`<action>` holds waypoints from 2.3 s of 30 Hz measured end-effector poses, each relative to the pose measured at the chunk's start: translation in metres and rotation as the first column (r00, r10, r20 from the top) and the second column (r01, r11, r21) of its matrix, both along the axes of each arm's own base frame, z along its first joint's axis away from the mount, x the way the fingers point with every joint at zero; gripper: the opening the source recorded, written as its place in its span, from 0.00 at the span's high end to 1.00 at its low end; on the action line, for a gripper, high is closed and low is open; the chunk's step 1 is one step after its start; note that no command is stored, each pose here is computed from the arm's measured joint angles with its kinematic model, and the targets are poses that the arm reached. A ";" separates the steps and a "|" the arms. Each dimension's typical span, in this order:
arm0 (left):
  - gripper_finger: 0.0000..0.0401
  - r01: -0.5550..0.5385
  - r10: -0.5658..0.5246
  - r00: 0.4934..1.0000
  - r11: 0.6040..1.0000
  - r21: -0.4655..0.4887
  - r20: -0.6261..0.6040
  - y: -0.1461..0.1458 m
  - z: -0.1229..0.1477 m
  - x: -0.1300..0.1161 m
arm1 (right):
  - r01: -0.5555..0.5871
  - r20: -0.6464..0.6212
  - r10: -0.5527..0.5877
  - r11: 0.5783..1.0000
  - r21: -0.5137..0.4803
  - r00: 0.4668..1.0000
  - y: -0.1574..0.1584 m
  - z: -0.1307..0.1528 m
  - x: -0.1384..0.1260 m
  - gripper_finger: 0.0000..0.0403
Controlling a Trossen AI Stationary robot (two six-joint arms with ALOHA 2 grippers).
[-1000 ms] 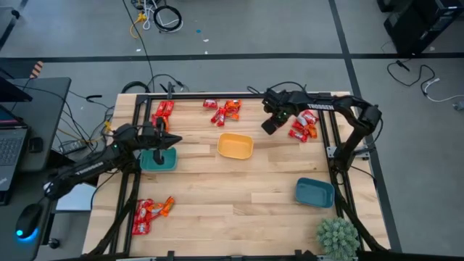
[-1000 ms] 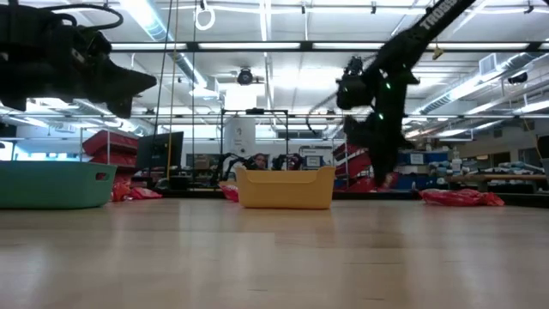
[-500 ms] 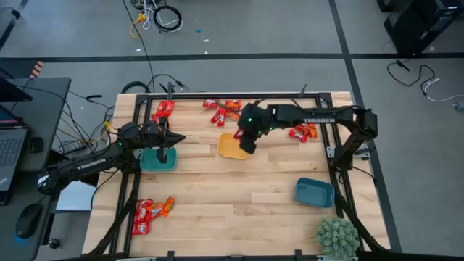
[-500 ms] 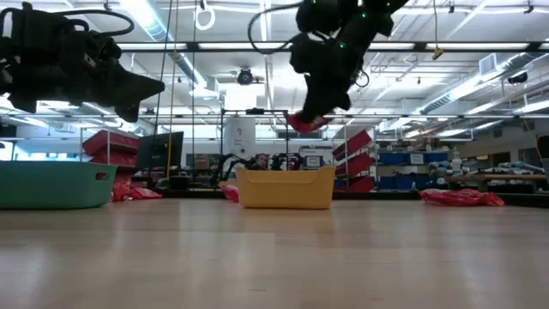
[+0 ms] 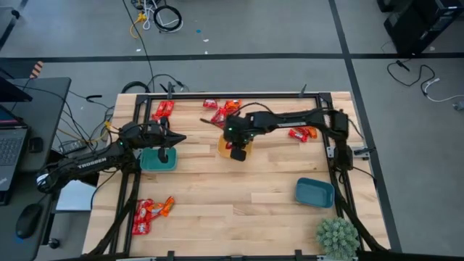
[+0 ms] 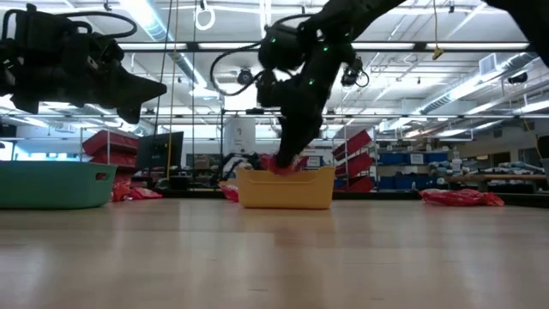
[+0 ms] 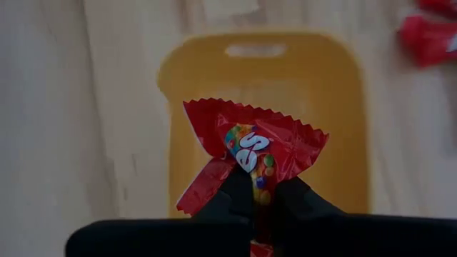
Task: Sort candy
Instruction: Put the red candy into the yellow bin, then move the orange candy on the table
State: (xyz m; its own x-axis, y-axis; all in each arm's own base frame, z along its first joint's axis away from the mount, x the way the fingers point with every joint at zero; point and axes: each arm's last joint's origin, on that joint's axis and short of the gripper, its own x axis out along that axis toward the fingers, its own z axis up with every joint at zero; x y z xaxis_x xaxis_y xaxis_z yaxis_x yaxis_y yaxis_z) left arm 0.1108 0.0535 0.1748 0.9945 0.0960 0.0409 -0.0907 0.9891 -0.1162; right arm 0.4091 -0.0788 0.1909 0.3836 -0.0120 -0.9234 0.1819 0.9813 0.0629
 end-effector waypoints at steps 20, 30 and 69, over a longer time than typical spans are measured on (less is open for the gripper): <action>0.98 -0.017 0.017 1.000 1.000 0.004 -0.001 0.000 0.000 0.000 | -0.011 -0.115 0.008 1.000 -0.022 0.993 0.000 -0.031 0.010 0.76; 0.98 -0.019 0.019 1.000 1.000 0.004 -0.001 0.001 0.000 0.000 | -0.033 -0.142 0.028 0.999 -0.034 0.990 0.014 -0.018 0.013 0.43; 0.93 -0.002 0.002 1.000 1.000 -0.003 -0.007 0.000 -0.001 0.000 | 0.722 -0.349 -0.765 0.636 -0.274 0.541 -0.112 0.003 -0.235 0.83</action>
State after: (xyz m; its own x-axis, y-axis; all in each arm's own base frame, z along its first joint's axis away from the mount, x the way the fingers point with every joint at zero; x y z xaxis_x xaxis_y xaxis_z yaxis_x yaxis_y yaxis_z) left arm 0.1108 0.0536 0.1741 0.9946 0.0983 0.0337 -0.0937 0.9885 -0.1184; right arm 0.1742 -0.1906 0.1942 -0.1996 -0.2050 -0.9582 0.8339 0.4779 -0.2760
